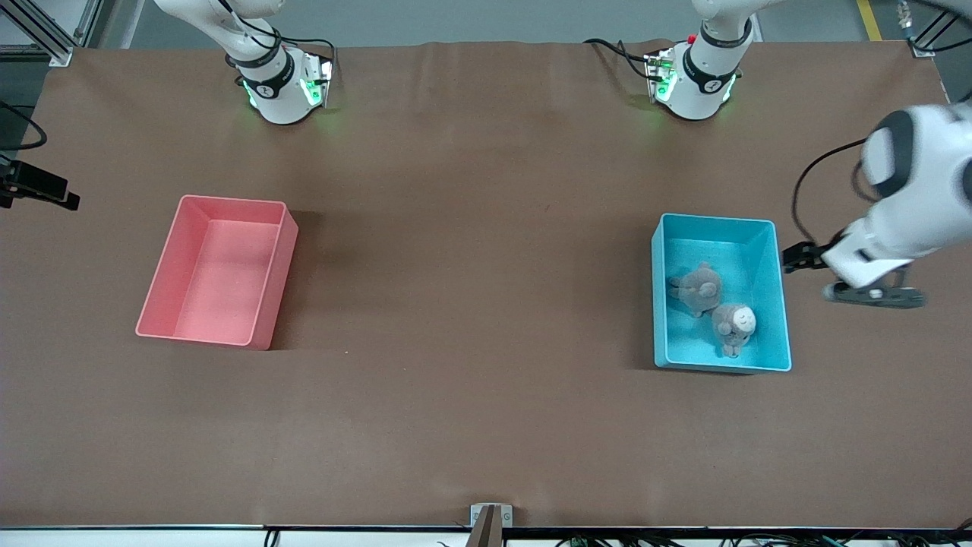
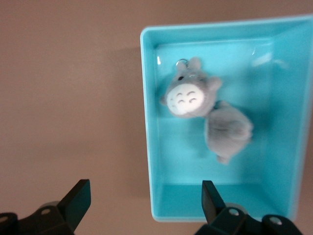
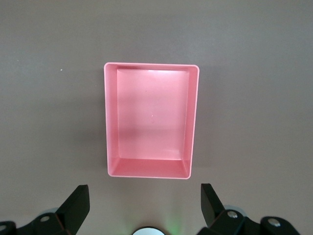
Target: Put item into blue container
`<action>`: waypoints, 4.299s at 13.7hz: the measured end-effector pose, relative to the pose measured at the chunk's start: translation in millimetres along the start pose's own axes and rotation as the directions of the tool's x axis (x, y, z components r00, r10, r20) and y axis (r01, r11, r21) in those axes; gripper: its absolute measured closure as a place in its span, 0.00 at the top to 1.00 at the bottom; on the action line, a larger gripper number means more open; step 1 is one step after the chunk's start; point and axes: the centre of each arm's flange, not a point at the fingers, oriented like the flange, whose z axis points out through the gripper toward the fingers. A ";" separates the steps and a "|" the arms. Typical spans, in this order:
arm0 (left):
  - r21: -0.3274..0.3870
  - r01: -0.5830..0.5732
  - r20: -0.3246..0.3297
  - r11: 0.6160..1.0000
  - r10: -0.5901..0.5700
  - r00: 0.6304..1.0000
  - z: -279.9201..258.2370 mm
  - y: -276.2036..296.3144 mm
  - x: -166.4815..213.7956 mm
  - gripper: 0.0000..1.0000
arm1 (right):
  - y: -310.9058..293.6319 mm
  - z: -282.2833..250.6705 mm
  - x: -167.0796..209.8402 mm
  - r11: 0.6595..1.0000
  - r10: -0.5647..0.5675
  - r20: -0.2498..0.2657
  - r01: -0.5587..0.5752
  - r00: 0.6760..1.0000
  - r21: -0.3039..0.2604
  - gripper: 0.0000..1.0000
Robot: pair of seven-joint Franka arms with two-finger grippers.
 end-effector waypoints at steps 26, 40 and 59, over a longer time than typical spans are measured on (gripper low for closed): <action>-0.040 0.176 -0.055 0.984 -0.178 0.982 -165.5 54.5 -46.0 1.00 | -5.3 -48.6 -52.6 1.000 -0.015 -0.030 0.014 0.999 -0.025 1.00; -0.038 0.154 -0.057 0.987 -0.156 0.986 -165.7 67.4 -44.9 1.00 | -13.3 -52.7 -63.3 0.999 -0.033 -0.009 0.033 0.999 -0.008 1.00; -0.036 0.086 -0.109 0.996 -0.089 0.990 -182.0 57.0 -44.9 1.00 | -25.6 -54.1 -61.4 0.998 -0.057 -0.027 0.057 0.998 0.010 1.00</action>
